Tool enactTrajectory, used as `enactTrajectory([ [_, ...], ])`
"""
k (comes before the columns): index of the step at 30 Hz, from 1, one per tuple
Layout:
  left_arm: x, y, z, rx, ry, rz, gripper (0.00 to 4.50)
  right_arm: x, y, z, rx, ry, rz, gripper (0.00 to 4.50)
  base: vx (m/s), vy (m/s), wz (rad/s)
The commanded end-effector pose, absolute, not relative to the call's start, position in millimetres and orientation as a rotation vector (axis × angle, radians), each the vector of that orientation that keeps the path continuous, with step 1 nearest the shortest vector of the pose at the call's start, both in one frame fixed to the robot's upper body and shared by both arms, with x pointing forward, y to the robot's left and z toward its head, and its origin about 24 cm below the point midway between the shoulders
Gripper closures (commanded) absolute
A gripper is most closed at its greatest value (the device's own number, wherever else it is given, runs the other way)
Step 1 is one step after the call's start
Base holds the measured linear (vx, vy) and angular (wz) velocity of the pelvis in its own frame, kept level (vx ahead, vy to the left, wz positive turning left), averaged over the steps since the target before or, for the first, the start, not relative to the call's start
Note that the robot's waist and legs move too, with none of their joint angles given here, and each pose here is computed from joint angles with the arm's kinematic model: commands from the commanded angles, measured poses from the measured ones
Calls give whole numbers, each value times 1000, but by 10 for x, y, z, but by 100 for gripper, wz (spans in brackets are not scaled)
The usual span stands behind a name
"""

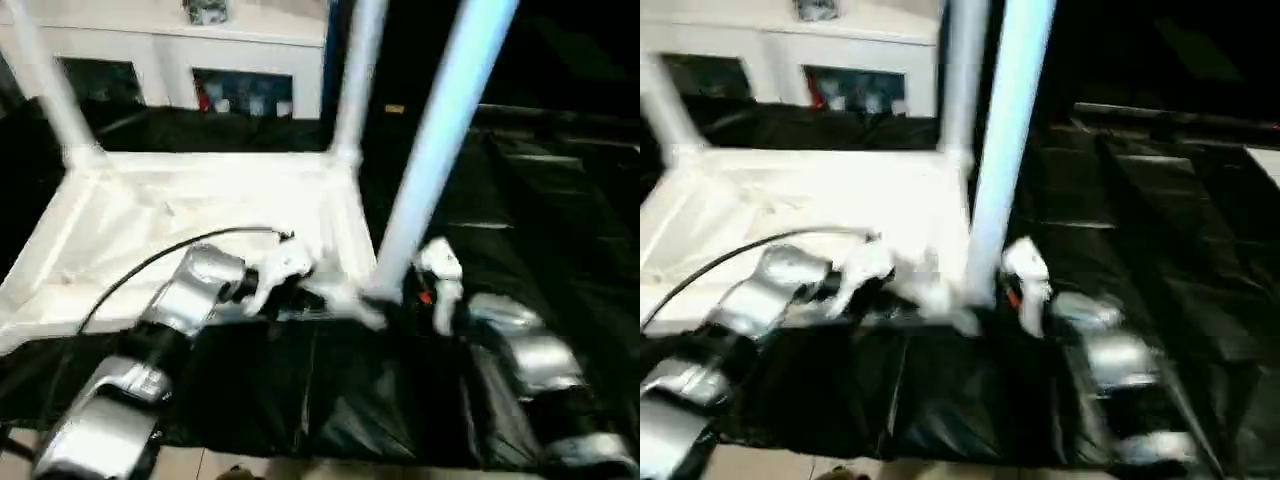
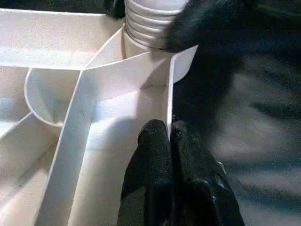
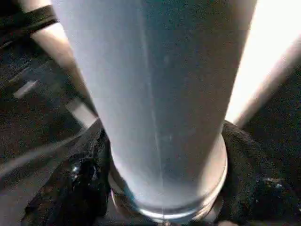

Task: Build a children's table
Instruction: Rotate leg to tighten

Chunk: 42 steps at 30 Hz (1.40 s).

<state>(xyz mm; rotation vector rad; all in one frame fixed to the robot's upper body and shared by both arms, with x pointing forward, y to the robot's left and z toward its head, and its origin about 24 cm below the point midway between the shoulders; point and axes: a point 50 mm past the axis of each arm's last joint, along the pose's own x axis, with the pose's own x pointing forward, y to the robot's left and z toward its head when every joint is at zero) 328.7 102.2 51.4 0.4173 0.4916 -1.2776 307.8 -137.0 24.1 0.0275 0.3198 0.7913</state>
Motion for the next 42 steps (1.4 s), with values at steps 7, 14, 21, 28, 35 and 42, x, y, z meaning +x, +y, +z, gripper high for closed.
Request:
enactTrajectory([
  [7,3262,400,474,369,436,-1212,450,3175,-889,77,103,365,596,176,0,0,0],
  [14,3255,458,469,402,408,-1221,450,3195,-774,192,80,275,650,88,0,0,0],
  [21,3183,661,483,467,364,-1349,450,3091,-1059,259,-7,261,853,70,0,0,0],
  [28,3099,912,498,517,393,-1503,450,2872,-1318,337,-101,301,1151,70,0,0,0],
  [35,3054,1002,586,515,387,-1599,450,2826,-1457,388,-142,381,1300,102,0,0,0],
  [42,3038,1062,591,527,398,-1631,450,2796,-1416,405,-138,396,1343,154,0,0,0],
])
